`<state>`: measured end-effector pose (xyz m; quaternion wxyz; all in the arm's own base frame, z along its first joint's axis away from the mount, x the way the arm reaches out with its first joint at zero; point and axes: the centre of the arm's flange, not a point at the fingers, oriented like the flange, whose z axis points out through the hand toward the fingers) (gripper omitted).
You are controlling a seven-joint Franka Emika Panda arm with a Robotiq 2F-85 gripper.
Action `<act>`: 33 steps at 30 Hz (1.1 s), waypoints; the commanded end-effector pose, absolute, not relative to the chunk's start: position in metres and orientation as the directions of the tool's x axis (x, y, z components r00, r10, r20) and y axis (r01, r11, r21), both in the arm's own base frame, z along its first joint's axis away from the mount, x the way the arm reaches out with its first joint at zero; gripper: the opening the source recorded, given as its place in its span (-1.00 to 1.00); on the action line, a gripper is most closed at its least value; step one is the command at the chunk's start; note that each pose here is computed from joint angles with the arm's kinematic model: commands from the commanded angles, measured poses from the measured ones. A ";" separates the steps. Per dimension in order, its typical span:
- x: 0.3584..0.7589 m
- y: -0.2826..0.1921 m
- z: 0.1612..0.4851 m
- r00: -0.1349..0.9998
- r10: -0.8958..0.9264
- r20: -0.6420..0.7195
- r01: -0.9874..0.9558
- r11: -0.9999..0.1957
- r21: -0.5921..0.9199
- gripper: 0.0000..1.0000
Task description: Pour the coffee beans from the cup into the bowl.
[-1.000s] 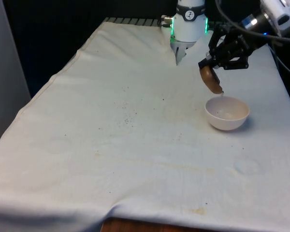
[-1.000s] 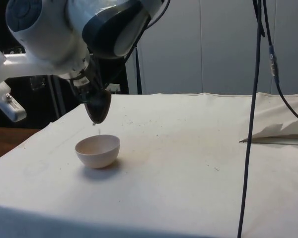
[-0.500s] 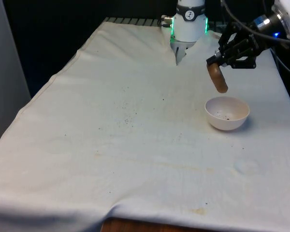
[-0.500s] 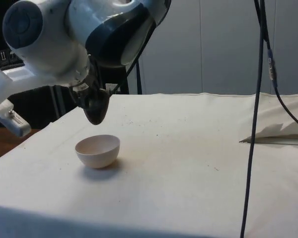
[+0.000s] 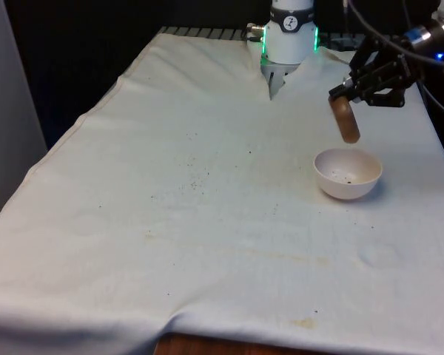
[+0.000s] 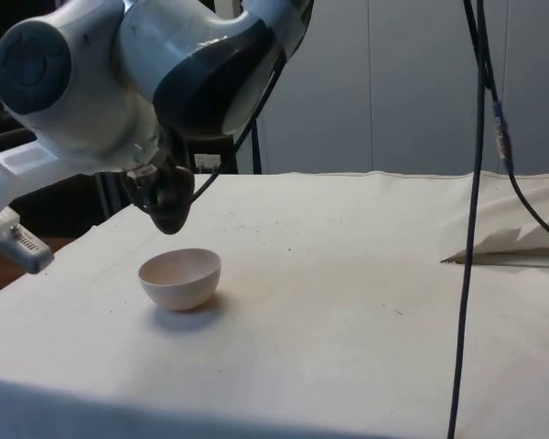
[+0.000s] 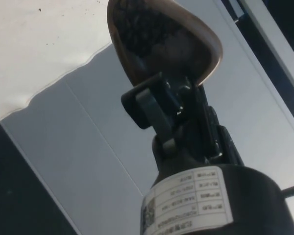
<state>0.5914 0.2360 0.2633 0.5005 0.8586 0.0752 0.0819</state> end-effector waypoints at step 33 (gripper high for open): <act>0.568 0.244 0.255 0.936 0.328 0.125 0.010 -0.379 0.925 -0.99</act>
